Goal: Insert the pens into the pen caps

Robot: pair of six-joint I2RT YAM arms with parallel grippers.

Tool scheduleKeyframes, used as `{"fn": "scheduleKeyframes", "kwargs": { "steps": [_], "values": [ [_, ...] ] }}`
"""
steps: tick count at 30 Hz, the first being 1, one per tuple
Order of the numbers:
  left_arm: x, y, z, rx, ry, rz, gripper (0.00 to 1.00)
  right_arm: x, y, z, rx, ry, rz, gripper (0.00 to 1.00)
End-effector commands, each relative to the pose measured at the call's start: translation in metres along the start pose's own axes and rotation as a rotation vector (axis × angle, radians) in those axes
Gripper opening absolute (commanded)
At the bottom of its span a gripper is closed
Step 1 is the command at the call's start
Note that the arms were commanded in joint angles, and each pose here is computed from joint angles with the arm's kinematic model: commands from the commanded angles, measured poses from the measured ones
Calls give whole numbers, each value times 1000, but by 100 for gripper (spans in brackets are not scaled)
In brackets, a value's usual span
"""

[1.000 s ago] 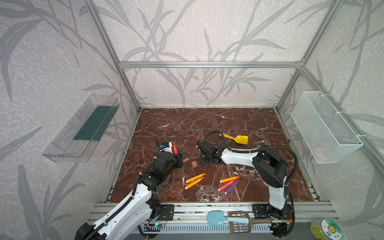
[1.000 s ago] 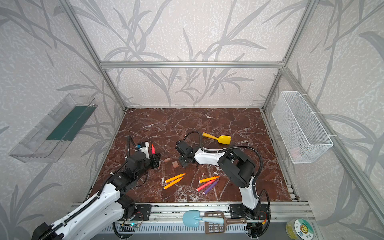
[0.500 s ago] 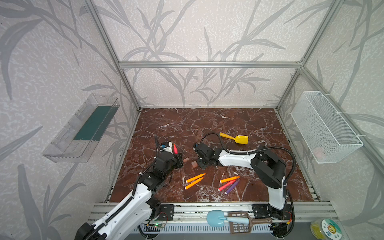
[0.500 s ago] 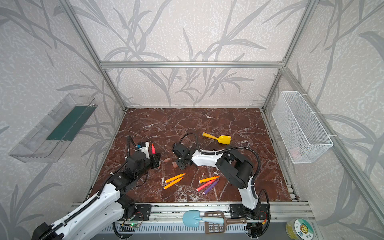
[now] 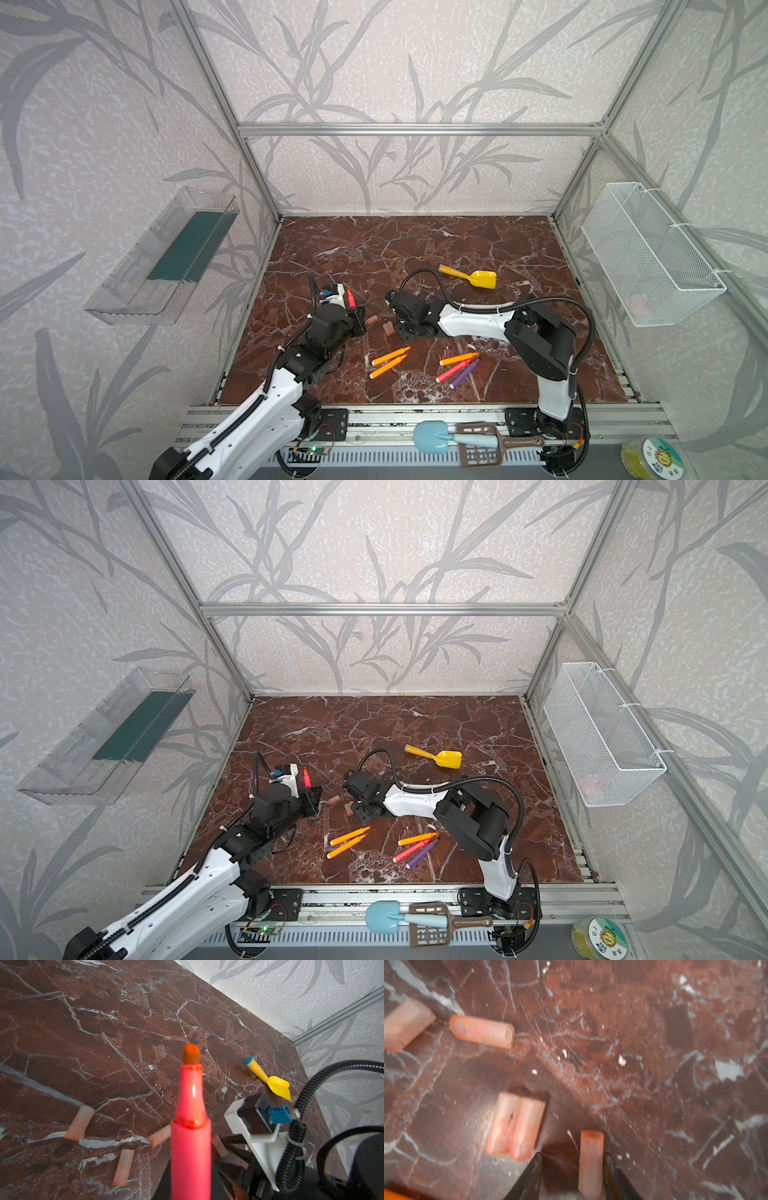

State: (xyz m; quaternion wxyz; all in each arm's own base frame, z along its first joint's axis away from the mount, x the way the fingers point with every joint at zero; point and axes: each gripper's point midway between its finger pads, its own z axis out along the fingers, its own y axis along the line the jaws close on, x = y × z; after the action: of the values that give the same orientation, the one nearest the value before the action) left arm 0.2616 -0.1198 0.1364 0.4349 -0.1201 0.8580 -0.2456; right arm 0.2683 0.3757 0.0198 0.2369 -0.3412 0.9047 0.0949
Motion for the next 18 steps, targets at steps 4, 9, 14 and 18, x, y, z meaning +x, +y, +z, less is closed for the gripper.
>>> {"fn": "scheduleKeyframes", "kwargs": {
  "steps": [4,9,14,18],
  "values": [
    [-1,6,-3,-19,-17,-4,0,5,6,13,-5,53,-13,47],
    [-4,5,-4,-18,-25,2,0,2,7,15,-2,52,-25,47],
    [-5,5,-4,-19,-24,2,0,2,14,13,-24,43,-50,51],
    [-4,5,-4,-21,-23,3,0,7,31,6,-43,22,-111,47]
  ]
}}
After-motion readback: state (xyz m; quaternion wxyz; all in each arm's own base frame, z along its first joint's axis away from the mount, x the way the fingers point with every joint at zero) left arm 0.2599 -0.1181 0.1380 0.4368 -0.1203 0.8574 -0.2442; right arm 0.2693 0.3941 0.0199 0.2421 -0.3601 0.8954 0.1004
